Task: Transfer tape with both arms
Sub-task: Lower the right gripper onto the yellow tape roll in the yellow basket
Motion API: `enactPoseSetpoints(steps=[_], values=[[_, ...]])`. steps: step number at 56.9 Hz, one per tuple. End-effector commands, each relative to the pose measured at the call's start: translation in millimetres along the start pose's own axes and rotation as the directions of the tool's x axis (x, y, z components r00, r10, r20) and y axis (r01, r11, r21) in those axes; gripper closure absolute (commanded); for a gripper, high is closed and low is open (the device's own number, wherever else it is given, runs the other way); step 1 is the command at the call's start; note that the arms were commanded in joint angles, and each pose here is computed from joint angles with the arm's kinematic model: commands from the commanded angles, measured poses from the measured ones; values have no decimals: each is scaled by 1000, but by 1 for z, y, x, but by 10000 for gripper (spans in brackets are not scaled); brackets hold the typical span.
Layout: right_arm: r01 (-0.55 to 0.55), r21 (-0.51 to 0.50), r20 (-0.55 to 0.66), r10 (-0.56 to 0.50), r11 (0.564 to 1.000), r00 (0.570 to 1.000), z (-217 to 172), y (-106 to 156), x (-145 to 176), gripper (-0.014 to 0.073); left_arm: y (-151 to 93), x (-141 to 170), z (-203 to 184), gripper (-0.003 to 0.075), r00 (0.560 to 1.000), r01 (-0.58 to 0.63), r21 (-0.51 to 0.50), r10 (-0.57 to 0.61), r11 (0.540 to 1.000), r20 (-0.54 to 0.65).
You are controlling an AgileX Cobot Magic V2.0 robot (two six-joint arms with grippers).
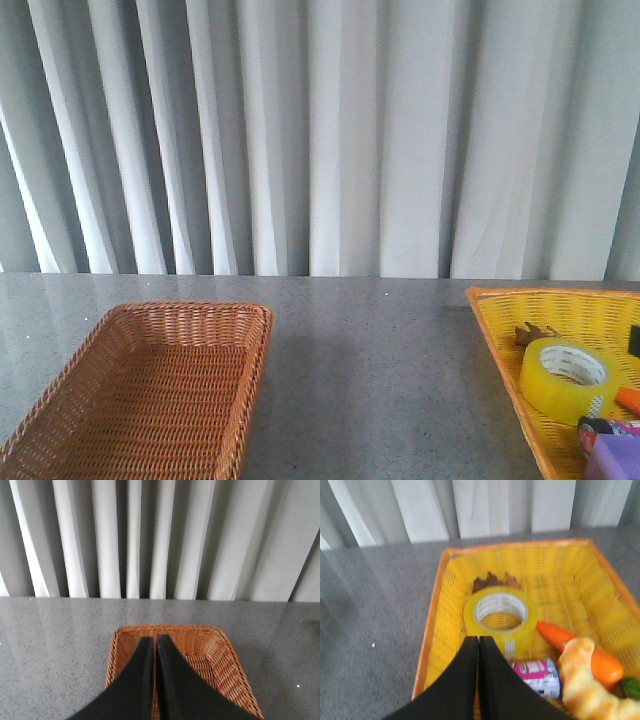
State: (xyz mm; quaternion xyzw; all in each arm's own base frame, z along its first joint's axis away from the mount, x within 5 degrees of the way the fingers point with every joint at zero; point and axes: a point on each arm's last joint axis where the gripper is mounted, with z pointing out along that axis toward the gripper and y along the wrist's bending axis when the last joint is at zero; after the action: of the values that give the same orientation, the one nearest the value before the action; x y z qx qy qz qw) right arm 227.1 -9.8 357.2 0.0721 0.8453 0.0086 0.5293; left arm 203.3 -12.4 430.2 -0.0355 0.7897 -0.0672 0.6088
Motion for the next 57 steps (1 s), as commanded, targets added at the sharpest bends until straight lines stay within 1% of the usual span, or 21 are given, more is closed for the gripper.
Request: enactPoseSetpoints(steps=[1, 8, 14, 18, 23, 26, 33, 39, 45, 48, 50, 57], values=[[-18, -7, 15, 18, 1000, 1000, 5, 1, -10, 603, -3, -11, 13, 726, 998, 14, 20, -15, 1000, 53], [1, -1, 14, -1, 1000, 1000, 6, 1, -9, 601, -2, -4, 30, 726, 1000, 15, 13, -15, 1000, 13], [70, 17, 20, -70, 997, 997, 5, -1, -10, 594, -2, 0, 39, 724, 1000, 15, 8, -15, 1000, -13], [78, 20, 2, -79, 997, 997, 5, -1, -9, 573, -1, 1, 43, 722, 1000, 16, 6, -16, 1000, -27], [91, 22, -10, -91, 996, 996, 5, -1, -7, 512, -1, 1, 45, 717, 999, 15, 5, -15, 1000, -30], [117, 22, -10, -117, 993, 993, 5, -1, -8, 456, -1, 1, 46, 710, 999, 16, 6, -16, 1000, -28], [156, 21, -11, -156, 988, 988, 5, -1, -8, 285, -1, 1, 46, 679, 999, 15, 5, -14, 1000, -28], [171, 20, 2, -171, 985, 985, 5, -1, -9, 123, -1, 0, 46, 624, 1000, 15, 7, -15, 1000, -20], [171, 19, 19, -172, 985, 985, 5, -1, -10, -19, -2, -1, 46, 535, 999, 30, 8, -30, 1000, -10], [171, 18, 28, -172, 985, 985, 5, -1, -11, -62, -2, -2, 47, 482, 999, 47, 11, -47, 999, 10], [170, 17, 38, -171, 985, 985, 5, 0, -12, -75, -2, -3, 47, 447, 998, 59, 12, -59, 998, 17], [168, 14, 81, -168, 986, 982, 5, 1, -16, -73, -2, -4, 47, 332, 994, 102, 16, -102, 995, 26]])
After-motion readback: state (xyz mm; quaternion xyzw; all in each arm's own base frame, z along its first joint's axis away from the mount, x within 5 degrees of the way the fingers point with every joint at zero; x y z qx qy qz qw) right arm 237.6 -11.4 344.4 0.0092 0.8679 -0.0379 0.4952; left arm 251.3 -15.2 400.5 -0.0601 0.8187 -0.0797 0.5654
